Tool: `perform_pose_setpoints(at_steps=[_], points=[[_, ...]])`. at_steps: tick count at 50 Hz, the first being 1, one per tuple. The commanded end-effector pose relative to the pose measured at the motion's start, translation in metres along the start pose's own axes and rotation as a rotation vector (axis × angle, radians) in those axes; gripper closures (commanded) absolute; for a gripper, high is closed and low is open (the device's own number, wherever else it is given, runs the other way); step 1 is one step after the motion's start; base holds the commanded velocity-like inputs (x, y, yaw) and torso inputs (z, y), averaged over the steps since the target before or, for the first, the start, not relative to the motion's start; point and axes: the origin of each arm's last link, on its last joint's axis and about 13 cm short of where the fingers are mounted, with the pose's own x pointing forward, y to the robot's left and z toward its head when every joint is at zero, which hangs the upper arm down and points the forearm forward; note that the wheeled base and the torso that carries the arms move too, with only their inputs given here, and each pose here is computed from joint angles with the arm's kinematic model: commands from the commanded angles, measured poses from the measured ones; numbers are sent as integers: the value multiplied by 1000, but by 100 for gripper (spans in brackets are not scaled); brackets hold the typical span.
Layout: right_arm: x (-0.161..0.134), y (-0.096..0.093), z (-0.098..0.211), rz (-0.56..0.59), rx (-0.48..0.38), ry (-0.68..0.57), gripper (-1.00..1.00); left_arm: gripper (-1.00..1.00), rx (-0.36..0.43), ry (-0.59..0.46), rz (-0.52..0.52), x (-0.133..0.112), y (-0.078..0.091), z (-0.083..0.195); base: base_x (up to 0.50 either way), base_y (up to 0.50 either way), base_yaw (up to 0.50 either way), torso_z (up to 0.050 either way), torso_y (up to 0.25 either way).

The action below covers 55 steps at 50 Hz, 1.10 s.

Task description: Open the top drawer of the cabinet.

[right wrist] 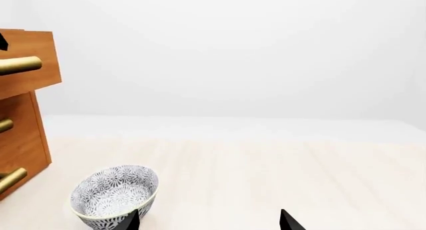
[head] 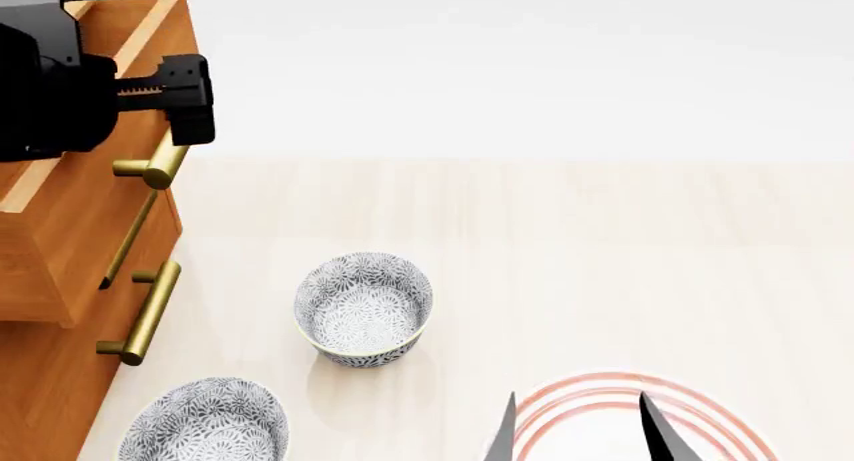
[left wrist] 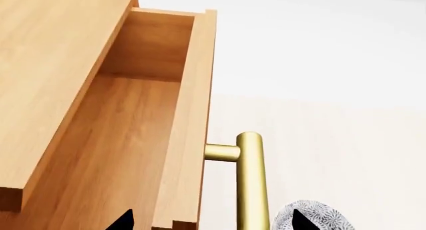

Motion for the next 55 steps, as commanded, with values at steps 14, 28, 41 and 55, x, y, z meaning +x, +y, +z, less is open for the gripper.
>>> perform_pose_setpoints(at_steps=[14, 28, 41, 55], points=[[-1, 1, 0, 0, 4, 1, -100, -100, -31, 59, -23, 14, 6, -21, 0, 0, 0, 0, 0], [-1, 1, -2, 6, 9, 3, -100, -100, -77, 82, -165, 11, -16, -21, 0, 0, 0, 0, 0], [-1, 1, -1, 11, 5, 0, -100, -100, -60, 90, -227, 10, -41, -23, 0, 0, 0, 0, 0], [-4, 0, -3, 17, 1, 2, -100, -100, -43, 98, -297, 7, -66, -29, 0, 0, 0, 0, 0]])
